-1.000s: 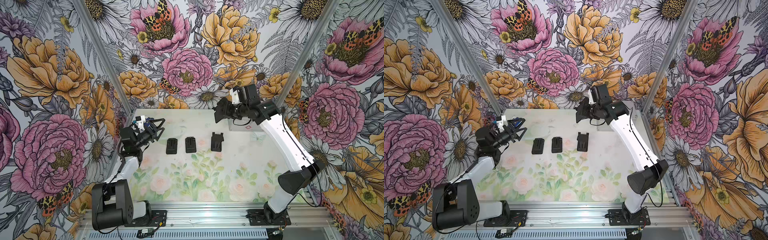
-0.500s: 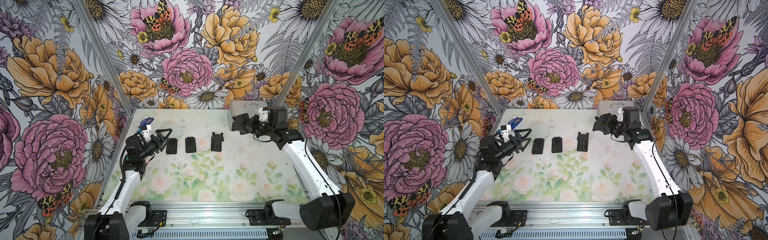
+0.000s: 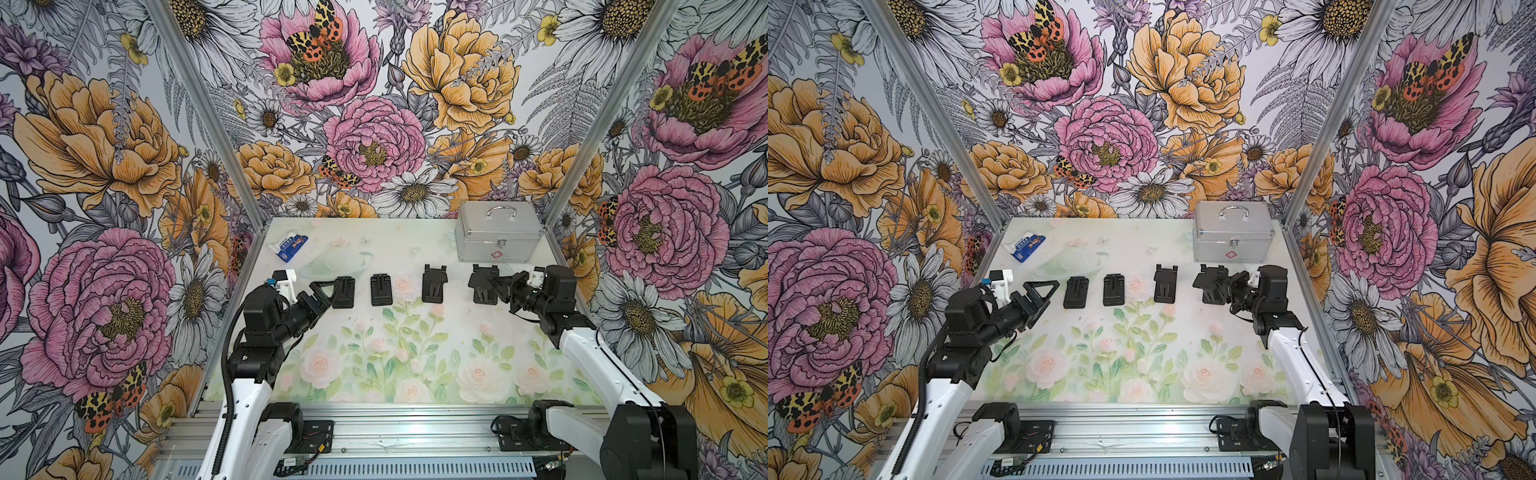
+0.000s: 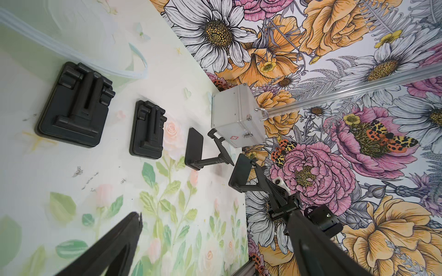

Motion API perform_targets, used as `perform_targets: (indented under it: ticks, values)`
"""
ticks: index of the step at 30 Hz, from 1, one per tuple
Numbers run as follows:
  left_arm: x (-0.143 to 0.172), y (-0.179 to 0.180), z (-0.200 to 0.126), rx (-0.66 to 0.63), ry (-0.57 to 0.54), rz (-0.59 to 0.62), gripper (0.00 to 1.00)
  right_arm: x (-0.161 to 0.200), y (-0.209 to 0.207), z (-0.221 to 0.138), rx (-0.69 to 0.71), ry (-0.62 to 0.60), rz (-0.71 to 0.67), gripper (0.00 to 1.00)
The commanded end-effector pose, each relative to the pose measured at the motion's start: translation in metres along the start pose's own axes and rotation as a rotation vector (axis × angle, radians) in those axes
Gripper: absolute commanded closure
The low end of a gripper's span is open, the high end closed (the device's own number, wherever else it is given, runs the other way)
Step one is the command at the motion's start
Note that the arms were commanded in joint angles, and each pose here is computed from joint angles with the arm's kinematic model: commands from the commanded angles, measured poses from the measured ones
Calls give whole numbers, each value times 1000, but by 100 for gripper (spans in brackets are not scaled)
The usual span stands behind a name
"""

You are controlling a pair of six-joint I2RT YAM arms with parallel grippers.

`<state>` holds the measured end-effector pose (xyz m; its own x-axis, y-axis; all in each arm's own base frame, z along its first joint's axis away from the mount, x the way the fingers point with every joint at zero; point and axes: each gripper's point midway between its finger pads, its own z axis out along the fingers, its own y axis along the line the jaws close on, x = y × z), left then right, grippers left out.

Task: Open the phone stand
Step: Place the phone stand at the center of the board.

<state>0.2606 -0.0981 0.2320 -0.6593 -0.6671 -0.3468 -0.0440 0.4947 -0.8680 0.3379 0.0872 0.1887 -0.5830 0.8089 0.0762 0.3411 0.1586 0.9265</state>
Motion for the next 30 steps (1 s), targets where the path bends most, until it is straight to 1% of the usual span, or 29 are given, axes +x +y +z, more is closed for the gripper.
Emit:
perform_targets:
  ticks: [1,5,9,21,25,30]
  values:
    - [9,19,1,-76,28,12,1,-2,26,-5,-153,-7,-1,100]
    - [8,18,3,-80,41,22,1,-9,5,-3,-175,-29,73,100]
    - [7,18,5,-85,45,28,1,-14,-13,-1,-178,-36,111,100]
    - [7,18,7,-90,51,28,1,-26,-44,5,-180,-53,175,100]
    - [6,19,7,-93,50,24,1,-31,-47,7,-194,-63,188,100]
    - [7,19,7,-97,49,20,1,-39,-62,8,-208,-82,256,100]
